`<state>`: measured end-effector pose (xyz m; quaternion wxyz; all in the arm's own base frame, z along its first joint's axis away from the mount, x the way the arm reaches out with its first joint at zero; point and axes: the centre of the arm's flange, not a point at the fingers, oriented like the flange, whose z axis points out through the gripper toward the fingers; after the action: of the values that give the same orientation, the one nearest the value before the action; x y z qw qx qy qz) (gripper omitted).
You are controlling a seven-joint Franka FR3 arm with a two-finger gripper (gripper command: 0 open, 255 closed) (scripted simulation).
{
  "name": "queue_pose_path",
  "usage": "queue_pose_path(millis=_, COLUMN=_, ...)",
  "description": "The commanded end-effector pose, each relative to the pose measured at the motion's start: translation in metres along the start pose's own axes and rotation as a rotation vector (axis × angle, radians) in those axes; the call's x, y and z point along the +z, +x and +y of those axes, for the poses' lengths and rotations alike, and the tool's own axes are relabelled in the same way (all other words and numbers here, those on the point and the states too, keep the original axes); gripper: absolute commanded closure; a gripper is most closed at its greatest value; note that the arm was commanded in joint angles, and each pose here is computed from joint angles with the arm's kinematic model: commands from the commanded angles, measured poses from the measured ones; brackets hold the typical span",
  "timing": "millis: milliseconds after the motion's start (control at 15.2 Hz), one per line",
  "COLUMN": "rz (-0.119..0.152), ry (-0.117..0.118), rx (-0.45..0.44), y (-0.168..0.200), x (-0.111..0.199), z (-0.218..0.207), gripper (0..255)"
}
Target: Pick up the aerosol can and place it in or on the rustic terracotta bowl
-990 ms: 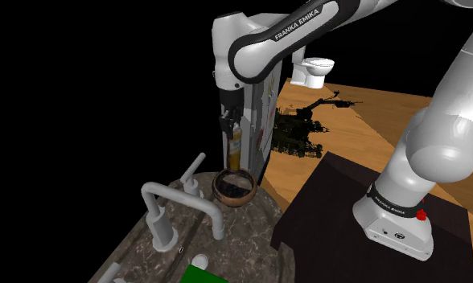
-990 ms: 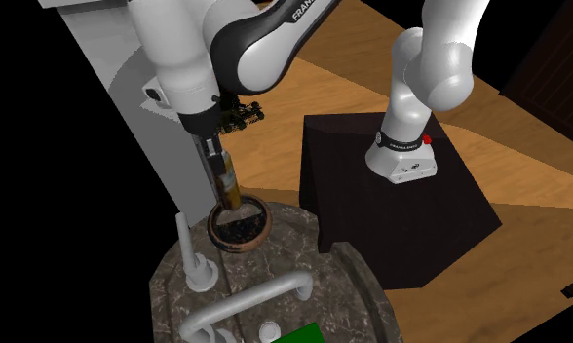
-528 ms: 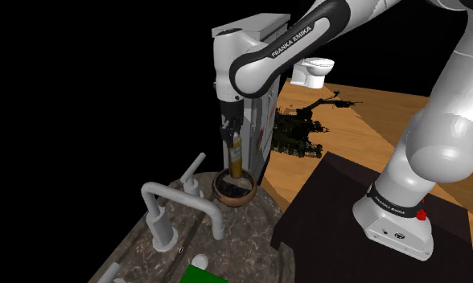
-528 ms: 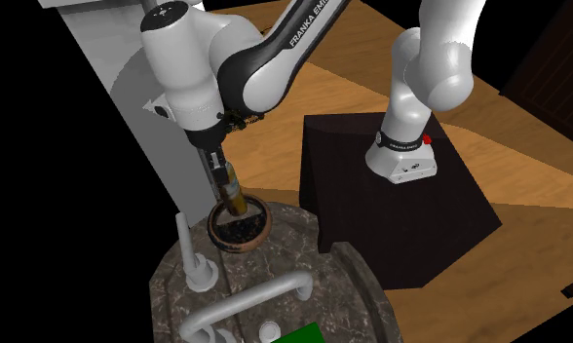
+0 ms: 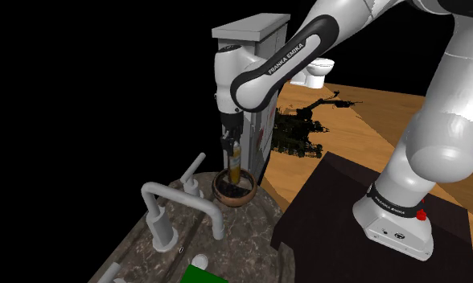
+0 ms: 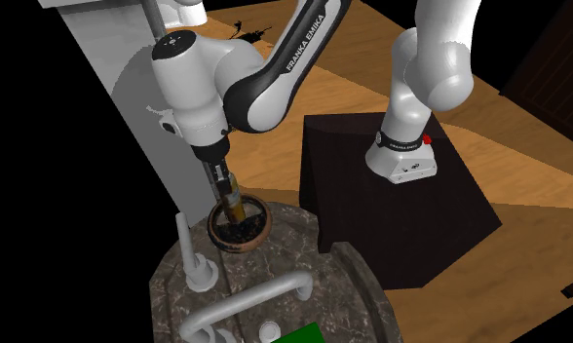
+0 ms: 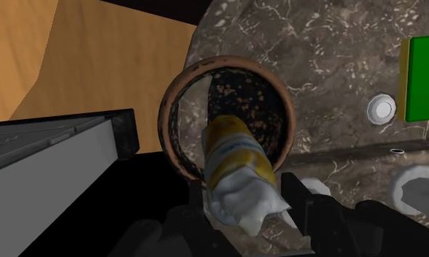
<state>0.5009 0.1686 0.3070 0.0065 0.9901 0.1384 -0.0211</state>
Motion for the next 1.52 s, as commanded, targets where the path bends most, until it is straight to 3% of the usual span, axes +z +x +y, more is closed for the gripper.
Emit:
queue_pose_path(millis=0, rz=0.001, ry=0.0, rx=0.0, y=0.001, x=0.002, z=-0.001, gripper=255)
queue_pose_path(millis=330, rz=0.001, ry=0.0, rx=0.0, y=0.001, x=0.002, z=-0.001, gripper=255)
queue_pose_path(millis=396, rz=0.001, ry=0.0, rx=0.0, y=0.001, x=0.002, z=-0.001, gripper=0)
queue_pose_path(millis=726, rz=0.001, ry=0.0, rx=0.0, y=0.001, x=0.002, z=-0.001, gripper=0)
queue_pose_path(millis=990, rz=0.001, ry=0.0, rx=0.0, y=0.001, x=-0.048, z=-0.001, gripper=0)
queue_pose_path(millis=1452, rz=0.001, ry=0.0, rx=0.0, y=0.001, x=-0.048, z=-0.001, gripper=0)
